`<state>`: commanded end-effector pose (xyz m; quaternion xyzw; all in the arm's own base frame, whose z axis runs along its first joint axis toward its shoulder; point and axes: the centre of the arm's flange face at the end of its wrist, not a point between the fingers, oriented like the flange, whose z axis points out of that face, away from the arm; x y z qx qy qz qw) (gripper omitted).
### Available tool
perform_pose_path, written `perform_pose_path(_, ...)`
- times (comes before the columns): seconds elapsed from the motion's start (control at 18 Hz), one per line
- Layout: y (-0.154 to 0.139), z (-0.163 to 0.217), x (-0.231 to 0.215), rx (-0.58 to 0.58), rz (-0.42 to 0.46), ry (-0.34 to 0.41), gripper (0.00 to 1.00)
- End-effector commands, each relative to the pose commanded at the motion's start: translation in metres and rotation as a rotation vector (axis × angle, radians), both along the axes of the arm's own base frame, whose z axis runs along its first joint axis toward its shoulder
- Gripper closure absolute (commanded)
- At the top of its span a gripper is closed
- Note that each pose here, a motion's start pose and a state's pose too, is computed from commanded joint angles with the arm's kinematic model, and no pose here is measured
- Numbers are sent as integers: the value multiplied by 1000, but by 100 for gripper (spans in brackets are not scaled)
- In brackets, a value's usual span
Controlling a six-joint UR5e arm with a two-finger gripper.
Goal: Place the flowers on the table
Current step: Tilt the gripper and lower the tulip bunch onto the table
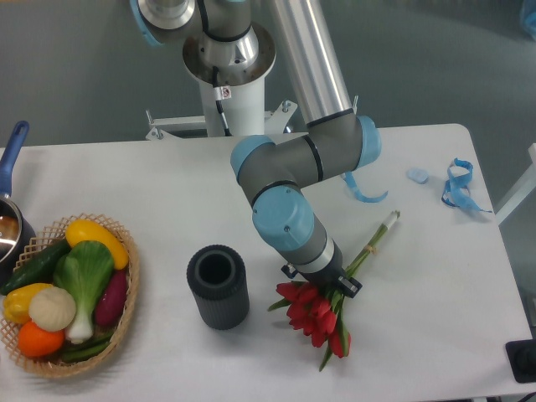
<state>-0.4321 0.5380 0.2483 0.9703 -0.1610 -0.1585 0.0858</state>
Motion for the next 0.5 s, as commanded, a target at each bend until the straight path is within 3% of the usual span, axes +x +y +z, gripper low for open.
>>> perform_pose_path(0.28,-3,48,-11,86,0,32,0)
perform_pose_path(0.39,-10,92,-22,158,23,58,0)
perform_pose_path(0.5,-23,122,-31,248,60,-24,0)
